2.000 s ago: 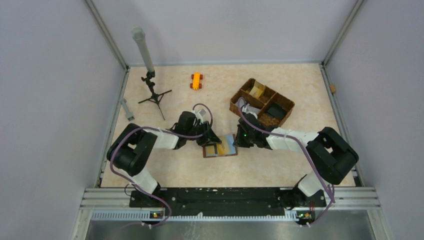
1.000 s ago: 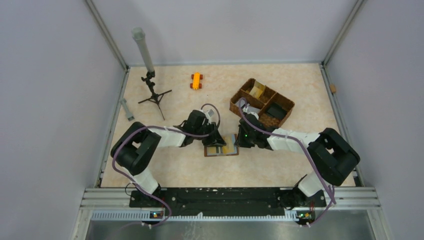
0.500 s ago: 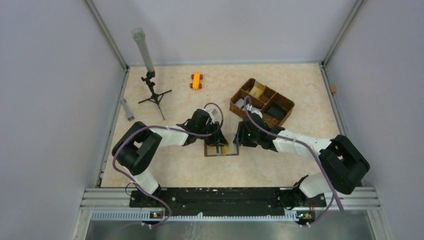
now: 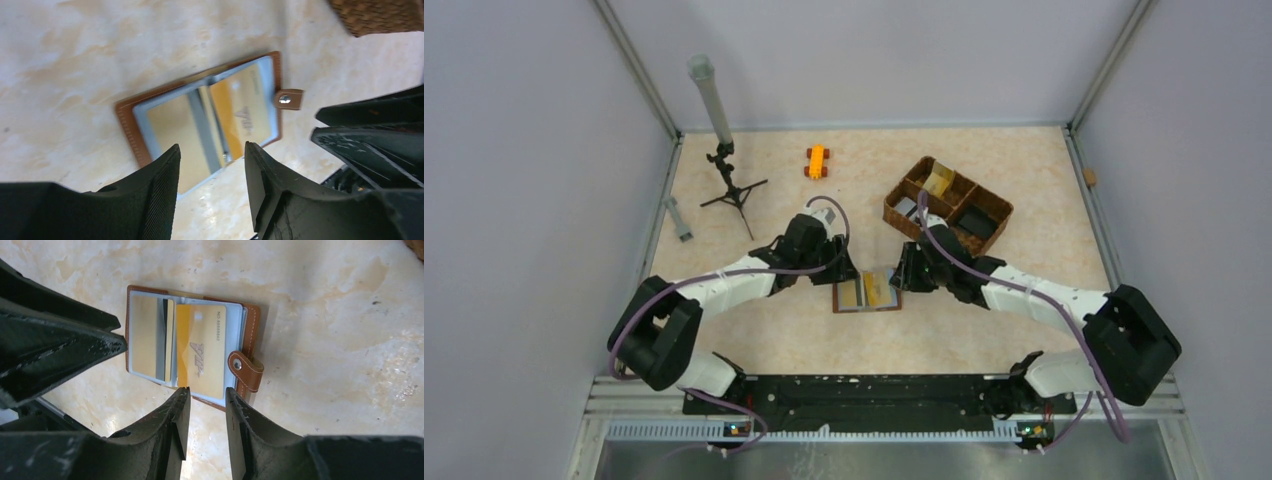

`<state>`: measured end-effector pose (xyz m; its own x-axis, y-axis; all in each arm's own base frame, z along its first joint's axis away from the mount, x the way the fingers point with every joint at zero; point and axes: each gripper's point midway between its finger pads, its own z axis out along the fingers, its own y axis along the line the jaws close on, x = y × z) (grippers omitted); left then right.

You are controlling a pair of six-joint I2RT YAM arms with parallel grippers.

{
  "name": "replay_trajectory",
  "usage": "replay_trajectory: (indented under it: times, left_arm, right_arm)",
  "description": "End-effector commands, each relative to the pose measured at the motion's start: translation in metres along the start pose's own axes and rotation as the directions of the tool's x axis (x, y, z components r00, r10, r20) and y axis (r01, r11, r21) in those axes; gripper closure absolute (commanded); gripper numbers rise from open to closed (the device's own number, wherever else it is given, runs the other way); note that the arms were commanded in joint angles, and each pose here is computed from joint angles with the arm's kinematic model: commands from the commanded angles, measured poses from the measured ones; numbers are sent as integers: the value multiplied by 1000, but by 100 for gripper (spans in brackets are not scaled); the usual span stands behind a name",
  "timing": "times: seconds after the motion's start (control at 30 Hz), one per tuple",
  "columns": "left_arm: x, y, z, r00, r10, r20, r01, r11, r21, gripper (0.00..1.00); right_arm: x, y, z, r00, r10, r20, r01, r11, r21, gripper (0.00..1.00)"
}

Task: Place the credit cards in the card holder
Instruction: Insert the credit card into the card holder.

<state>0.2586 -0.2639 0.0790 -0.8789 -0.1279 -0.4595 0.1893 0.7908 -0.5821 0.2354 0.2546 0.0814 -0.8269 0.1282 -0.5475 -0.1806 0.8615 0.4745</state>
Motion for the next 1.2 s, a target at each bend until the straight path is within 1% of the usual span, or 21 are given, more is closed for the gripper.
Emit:
replay_trajectory:
  times: [0.0,0.1,0.2,0.33,0.4,0.6,0.83,1.03,1.17]
  left_arm:
    - [10,26,-3,1000,-27,-5,27,998,-56,47]
    - [9,4,-1,998,-59,-9,59,996,66,51]
    - [3,-16,3,996,-88,-4,88,982,167,54]
    - [3,-27,11,993,-117,-23,119,968,221,56]
    - [5,-28,15,992,-122,-38,128,966,226,56]
    - [16,-26,29,987,-140,-82,154,967,204,57]
    - [27,-16,44,981,-156,-117,173,972,161,55]
    - [30,-10,51,980,-162,-119,177,976,128,55]
    - [28,-14,53,981,-158,-115,173,976,135,56]
  right_arm:
    - [5,22,6,999,-43,-18,41,995,-94,67]
    - [9,19,12,999,-38,-34,35,997,-74,70]
    - [12,2,18,999,-12,-36,13,1000,10,72]
    - [15,-16,21,1000,11,-27,-8,995,102,81]
    - [16,-21,20,999,13,-30,-10,992,123,81]
    - [22,-34,22,999,20,-36,-13,984,176,77]
    - [27,-44,29,999,21,-42,-11,976,219,71]
    - [29,-48,32,999,21,-45,-10,972,234,71]
    - [32,-51,33,998,20,-52,-7,970,242,74]
